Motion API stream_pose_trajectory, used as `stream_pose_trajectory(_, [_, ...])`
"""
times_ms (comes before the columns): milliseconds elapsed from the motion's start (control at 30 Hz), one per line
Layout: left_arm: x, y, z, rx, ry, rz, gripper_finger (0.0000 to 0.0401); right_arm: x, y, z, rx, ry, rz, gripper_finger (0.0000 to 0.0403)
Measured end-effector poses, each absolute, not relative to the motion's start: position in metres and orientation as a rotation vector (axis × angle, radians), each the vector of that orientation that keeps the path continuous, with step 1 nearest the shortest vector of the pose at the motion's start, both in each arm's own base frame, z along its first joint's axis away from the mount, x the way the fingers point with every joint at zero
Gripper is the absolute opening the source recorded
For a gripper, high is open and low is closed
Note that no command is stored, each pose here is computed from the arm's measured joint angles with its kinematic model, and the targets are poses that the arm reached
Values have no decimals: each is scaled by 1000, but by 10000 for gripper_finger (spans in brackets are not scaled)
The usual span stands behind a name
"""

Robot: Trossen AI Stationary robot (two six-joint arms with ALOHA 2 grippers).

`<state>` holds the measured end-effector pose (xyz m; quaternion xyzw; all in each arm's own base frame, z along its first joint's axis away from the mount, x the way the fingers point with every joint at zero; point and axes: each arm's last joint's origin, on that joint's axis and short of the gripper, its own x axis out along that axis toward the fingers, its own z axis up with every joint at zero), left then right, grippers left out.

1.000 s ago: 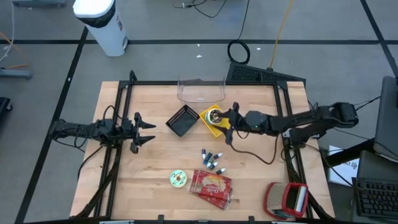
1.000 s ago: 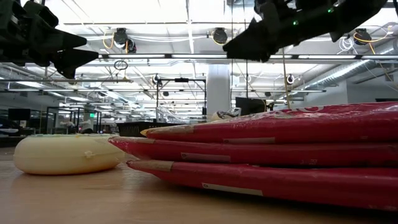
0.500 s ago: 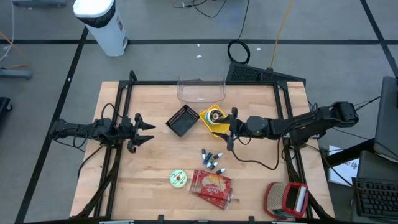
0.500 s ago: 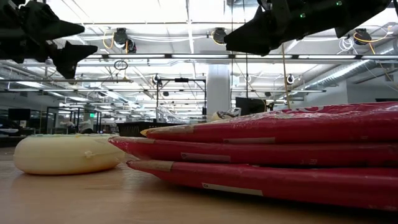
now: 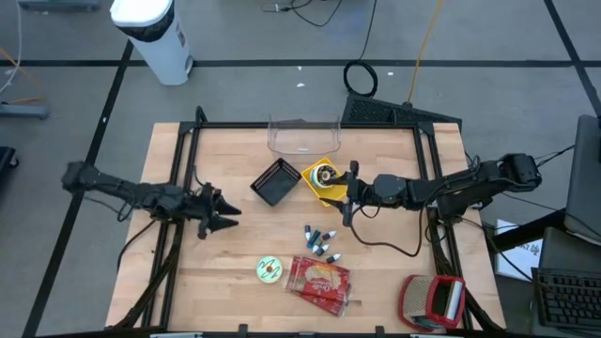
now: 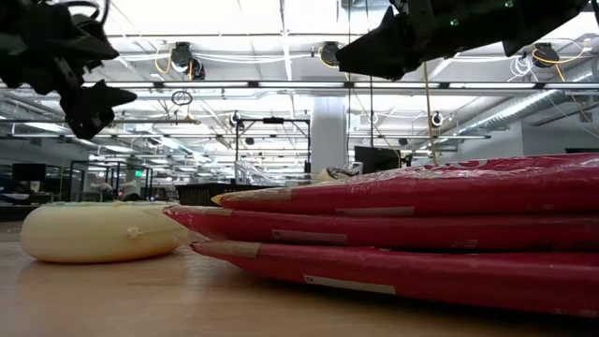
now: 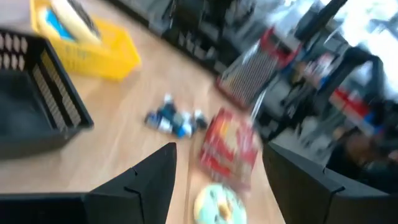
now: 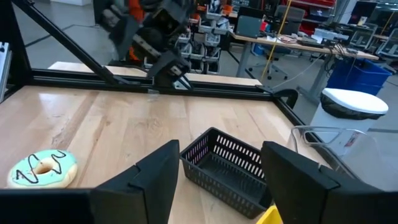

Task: Pick & Place Food Item
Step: Put the blue donut into the yellow bin

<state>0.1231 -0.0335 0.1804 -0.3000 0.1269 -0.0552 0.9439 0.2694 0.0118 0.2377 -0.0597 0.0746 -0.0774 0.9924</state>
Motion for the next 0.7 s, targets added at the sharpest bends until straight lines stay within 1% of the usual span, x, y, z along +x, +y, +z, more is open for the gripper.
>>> stream_pose_trajectory(133, [154,-58,186,-520,471,-115,241,269,12,238,-119,148,-155,213])
stream_pose_trajectory(267, [189,-90,181,-438,738,-157,241,269,12,238,-119,148,-156,212])
stream_pose_trajectory(400, [227,-115,176,-364,906,-155,241,269,12,238,-119,148,-156,212])
stream_pose_trajectory(467, [245,-125,173,-328,948,-180,241,269,12,238,-119,148,-156,212])
stream_pose_trajectory(567, [266,-136,173,-283,950,-202,241,269,12,238,-119,147,-156,212])
stream_pose_trajectory(700, [280,-137,159,-231,1057,-114,241,269,12,238,-108,147,-157,210])
